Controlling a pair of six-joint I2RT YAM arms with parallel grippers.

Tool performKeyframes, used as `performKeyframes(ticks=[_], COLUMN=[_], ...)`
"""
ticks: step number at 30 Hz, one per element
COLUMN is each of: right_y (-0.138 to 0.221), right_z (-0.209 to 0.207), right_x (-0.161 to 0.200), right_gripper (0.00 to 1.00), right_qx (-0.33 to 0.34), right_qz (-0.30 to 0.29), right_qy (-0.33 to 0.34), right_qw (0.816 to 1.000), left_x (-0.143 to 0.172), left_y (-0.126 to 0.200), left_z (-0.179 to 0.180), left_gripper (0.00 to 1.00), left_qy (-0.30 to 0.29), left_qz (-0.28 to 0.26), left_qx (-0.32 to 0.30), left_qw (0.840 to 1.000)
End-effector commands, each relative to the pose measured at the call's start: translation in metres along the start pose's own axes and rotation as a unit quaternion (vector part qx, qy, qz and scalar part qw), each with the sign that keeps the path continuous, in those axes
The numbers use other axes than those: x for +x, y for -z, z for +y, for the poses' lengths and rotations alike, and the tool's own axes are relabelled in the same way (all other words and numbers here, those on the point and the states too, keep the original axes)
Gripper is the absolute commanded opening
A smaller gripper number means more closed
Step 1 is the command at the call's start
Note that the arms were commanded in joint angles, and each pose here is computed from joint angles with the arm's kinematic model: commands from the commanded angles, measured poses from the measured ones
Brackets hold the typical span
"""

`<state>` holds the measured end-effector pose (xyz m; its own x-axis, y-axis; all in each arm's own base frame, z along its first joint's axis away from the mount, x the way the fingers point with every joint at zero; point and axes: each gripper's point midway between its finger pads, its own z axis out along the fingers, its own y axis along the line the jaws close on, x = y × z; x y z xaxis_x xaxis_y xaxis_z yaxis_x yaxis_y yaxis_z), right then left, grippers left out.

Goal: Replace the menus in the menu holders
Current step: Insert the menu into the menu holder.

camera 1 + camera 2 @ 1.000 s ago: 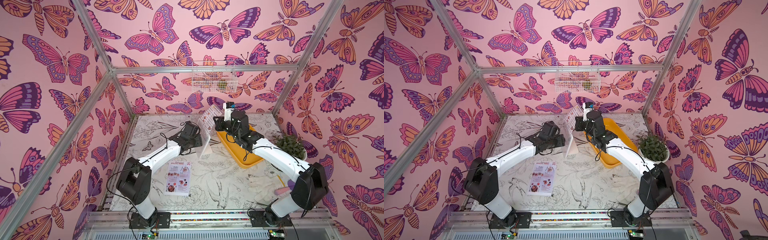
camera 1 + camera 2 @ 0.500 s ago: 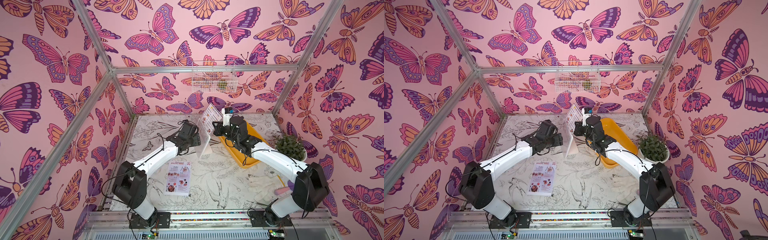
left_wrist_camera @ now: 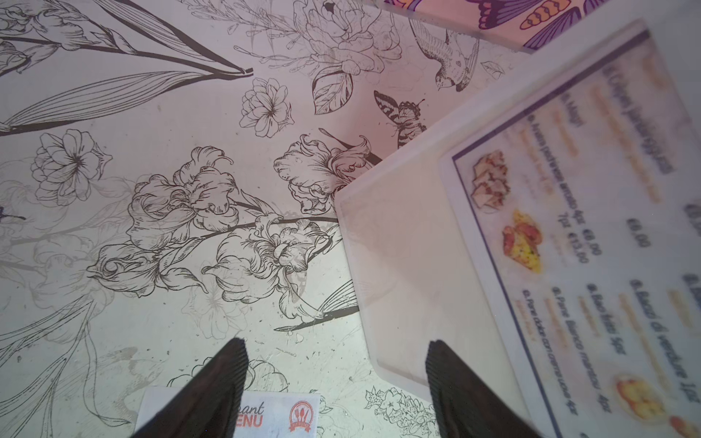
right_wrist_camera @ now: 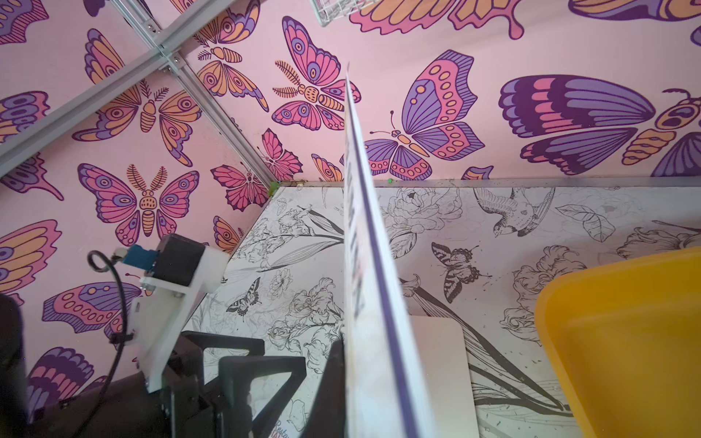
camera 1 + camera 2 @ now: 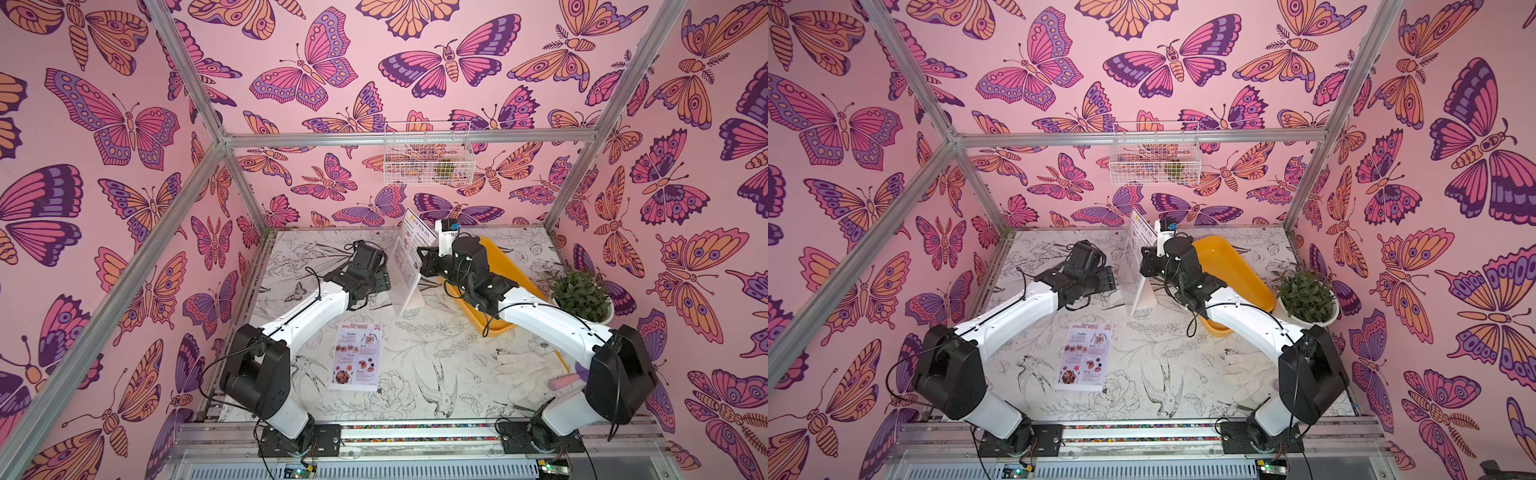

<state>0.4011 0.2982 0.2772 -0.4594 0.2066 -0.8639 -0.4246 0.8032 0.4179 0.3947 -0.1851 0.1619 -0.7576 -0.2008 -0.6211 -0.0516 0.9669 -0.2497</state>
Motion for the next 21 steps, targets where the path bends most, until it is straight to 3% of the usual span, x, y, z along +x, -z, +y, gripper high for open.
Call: performKeyframes(ticks=[1,10,17,21], right_y=[-0.005,-0.015,-0.005,-0.008], right_z=[-0.002,0.004,-0.002,-0.007], right_x=[0.008,0.027,-0.003,-0.011], right_gripper=[0.05,0.11,0.31,0.35], right_qx=[0.01,-0.004,0.011,0.016], right_qz=[0.013,0.055,0.031,0.026], right_qy=[0.014,0.033,0.036,0.037], right_qw=[1.0,0.998,0.999,0.999], left_x=[-0.001,-0.002,-0.002,-0.002], left_y=[0.007,0.007,0.007,0.007], left_z=[0.006,0.005,0.004,0.005], left_gripper=[0.77,0.77,0.76,0.76], left_qy=[-0.003,-0.002,-0.002,-0.002], left_qz=[-0.002,-0.003,-0.003,-0.003], left_qx=[-0.008,-0.007,-0.005,-0.006], left_qw=[1.0,1.0,1.0,1.0])
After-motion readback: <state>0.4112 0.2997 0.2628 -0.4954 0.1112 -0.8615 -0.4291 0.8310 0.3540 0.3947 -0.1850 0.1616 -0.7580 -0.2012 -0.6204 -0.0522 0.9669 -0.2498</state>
